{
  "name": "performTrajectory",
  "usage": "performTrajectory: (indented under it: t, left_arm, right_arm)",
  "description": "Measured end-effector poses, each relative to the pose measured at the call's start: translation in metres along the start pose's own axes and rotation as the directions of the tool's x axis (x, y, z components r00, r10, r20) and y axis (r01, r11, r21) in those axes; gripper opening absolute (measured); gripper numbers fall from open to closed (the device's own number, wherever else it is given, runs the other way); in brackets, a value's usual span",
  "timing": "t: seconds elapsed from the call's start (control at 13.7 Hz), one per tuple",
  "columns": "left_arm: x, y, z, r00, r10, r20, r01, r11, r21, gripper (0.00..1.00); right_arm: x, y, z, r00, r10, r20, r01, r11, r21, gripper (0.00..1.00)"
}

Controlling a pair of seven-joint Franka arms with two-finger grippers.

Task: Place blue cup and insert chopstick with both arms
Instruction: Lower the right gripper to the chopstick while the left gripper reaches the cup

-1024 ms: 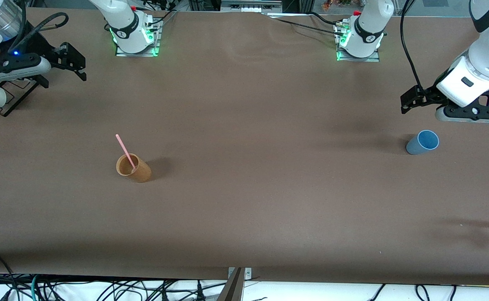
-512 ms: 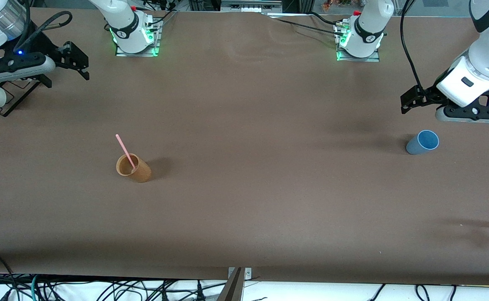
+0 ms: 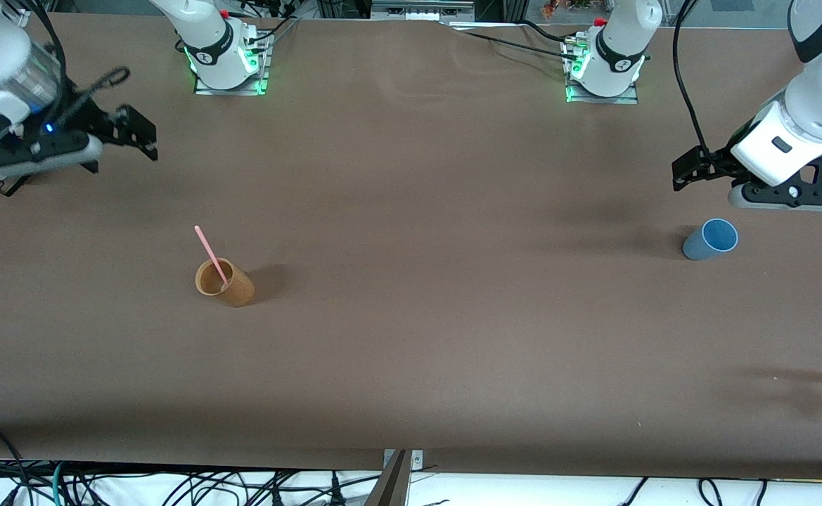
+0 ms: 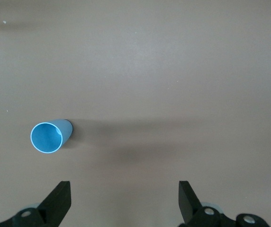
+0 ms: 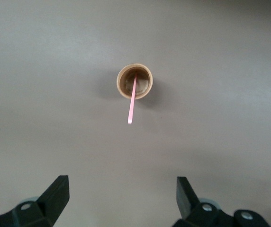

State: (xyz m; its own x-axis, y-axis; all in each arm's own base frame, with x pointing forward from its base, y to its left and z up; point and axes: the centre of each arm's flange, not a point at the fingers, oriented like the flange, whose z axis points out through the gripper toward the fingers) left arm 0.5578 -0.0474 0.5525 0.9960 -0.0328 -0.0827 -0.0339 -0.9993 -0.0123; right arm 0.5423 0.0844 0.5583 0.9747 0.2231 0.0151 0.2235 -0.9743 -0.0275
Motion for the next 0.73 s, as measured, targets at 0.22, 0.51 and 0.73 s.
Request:
performTrajectory:
  t: [0.22, 0.51, 0.73]
  left_arm:
    - [0.024, -0.042, 0.043, 0.989, 0.126, 0.072, -0.126, 0.992, 0.004, 1.00]
    - [0.057, -0.158, 0.117, 0.953, 0.301, 0.028, -0.301, 0.953, -0.009, 1.00]
    - [0.049, -0.211, 0.182, 0.910, 0.414, 0.004, -0.414, 0.909, 0.040, 1.00]
  right_arm:
    - [0.045, 0.013, 0.099, 0.999, -0.002, 0.038, 0.002, 1.000, 0.012, 1.00]
    - [0.065, 0.018, 0.206, 0.997, -0.017, 0.072, 0.016, 1.000, 0.012, 0.98]
    - [0.057, 0.014, 0.235, 0.995, -0.023, 0.100, 0.022, 1.000, 0.017, 0.89]
